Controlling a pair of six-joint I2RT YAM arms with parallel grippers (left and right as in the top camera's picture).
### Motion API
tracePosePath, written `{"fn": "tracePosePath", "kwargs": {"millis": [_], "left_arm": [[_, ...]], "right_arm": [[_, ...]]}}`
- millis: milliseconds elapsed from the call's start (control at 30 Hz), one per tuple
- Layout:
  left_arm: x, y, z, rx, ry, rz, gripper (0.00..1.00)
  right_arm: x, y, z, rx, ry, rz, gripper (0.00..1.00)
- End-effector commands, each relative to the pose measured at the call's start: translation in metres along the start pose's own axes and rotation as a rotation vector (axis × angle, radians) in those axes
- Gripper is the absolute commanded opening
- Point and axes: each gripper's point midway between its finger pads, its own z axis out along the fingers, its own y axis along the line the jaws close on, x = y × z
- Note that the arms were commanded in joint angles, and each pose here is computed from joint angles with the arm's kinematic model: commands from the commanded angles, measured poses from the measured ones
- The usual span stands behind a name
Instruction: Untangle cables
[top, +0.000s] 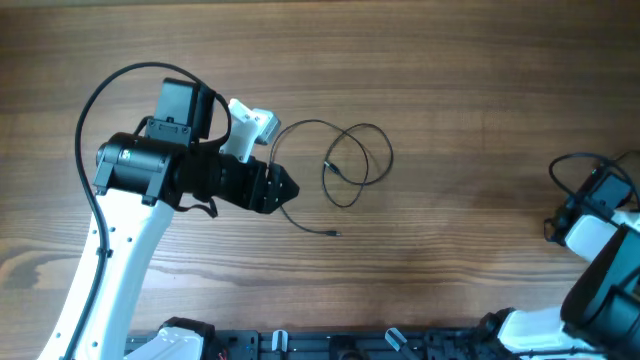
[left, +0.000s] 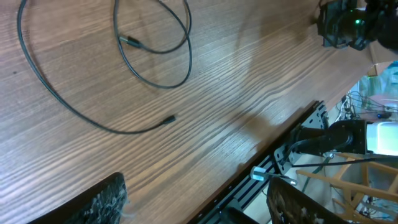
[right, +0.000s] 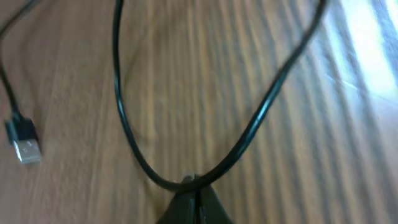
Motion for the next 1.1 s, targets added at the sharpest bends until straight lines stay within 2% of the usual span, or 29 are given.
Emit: {"fn": "tracePosePath", "kwargs": {"millis": [0, 133, 233, 500, 700, 867, 967, 1000, 1067], "left_arm": [[-0.005, -0.001, 0.001, 0.010, -0.015, 0.028, 0.75], [-0.005, -0.001, 0.001, 0.010, -0.016, 0.028, 0.74], [-0.005, 0.002, 0.001, -0.003, -0.015, 0.029, 0.75], [-0.005, 0.006, 0.006, -0.007, 0.004, 0.016, 0.74], [-0.006, 0.011, 0.015, -0.004, 0.034, -0.007, 0.74], [-0.006, 0.011, 0.015, -0.004, 0.034, -0.007, 0.74], [-0.006, 0.011, 0.015, -0.004, 0.034, -0.011, 0.74], [-0.006, 0.011, 0.015, -0.004, 0.034, -0.011, 0.74], [-0.006, 0.011, 0.015, -0.004, 0.034, -0.014, 0.74]], "right_arm": [[0.053, -0.032, 0.022, 0.059, 0.160, -0.100, 0.04], [0.057, -0.001, 0.040, -0.122, 0.207, -0.205, 0.04], [0.050, 0.007, 0.056, -0.169, 0.261, -0.192, 0.04], [-0.015, 0.023, 0.083, -0.247, 0.311, -0.102, 0.04], [-0.063, 0.071, 0.081, -0.359, 0.263, -0.167, 0.04], [-0.098, 0.102, 0.077, -0.450, 0.143, -0.210, 0.04], [-0.115, 0.115, 0.073, -0.498, 0.073, -0.195, 0.12], [-0.119, 0.118, 0.072, -0.509, 0.056, -0.194, 0.25], [-0.123, 0.121, 0.070, -0.521, 0.037, -0.193, 0.44]]}}
